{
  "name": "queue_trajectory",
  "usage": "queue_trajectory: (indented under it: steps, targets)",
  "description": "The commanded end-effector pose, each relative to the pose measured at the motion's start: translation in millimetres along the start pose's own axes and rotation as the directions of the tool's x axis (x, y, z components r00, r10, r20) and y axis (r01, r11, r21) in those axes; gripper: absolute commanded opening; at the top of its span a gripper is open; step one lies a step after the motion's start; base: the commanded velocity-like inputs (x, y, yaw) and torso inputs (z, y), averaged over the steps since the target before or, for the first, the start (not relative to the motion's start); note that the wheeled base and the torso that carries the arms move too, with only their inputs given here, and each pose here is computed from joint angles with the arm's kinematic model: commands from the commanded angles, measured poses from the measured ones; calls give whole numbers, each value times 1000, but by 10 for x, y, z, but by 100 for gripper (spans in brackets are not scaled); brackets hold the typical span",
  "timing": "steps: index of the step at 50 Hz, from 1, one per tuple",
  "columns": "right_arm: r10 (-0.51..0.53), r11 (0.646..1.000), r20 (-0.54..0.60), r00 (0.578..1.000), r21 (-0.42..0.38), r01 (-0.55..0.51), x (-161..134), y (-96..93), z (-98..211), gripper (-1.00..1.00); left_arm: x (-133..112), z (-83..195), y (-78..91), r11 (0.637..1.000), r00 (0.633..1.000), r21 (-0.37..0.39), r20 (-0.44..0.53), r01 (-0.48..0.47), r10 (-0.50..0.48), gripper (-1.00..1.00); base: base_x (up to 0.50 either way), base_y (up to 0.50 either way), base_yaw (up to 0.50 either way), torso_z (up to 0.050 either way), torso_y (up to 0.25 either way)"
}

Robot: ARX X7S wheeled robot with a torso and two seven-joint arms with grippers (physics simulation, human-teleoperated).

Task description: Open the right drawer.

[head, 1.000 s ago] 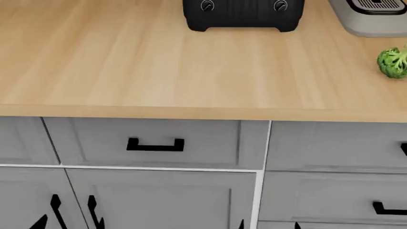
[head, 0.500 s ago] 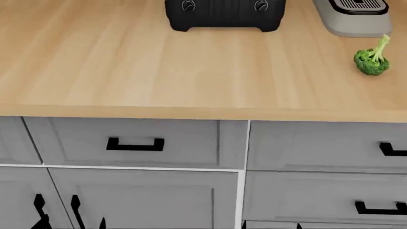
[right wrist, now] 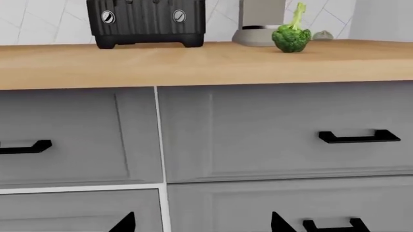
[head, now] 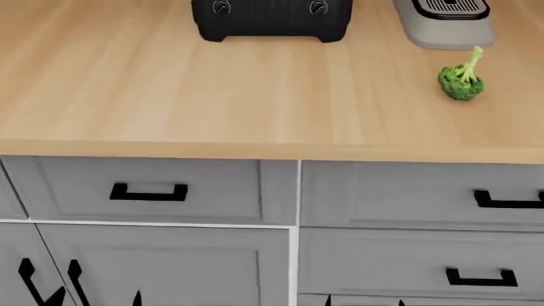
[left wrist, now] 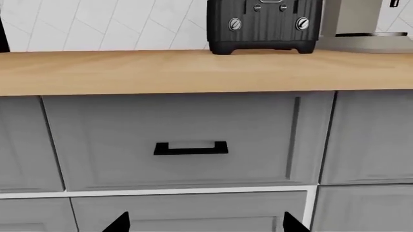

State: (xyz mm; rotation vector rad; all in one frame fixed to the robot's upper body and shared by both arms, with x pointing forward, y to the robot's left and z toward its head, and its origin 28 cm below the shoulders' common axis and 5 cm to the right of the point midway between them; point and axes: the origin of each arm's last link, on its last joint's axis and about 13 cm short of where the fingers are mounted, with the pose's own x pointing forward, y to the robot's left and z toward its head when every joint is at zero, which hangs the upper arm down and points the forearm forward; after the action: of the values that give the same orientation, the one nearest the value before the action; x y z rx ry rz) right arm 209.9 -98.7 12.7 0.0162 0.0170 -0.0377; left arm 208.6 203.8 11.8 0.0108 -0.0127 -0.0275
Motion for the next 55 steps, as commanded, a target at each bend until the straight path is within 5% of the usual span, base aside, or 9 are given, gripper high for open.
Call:
queue_trajectory:
  steps: [1, 55]
  targets:
    - [-4, 1000, -2, 1000, 1, 4, 0, 0, 2, 100, 0, 5, 1, 1000, 1000, -2, -1, -2, 2, 100, 0, -168, 0, 0, 0]
    - [-3, 1000, -7, 1000, 2, 3, -5, -1, -2, 100, 2, 1, 7, 1000, 1000, -5, 7, -5, 5, 100, 0, -165, 0, 0, 0]
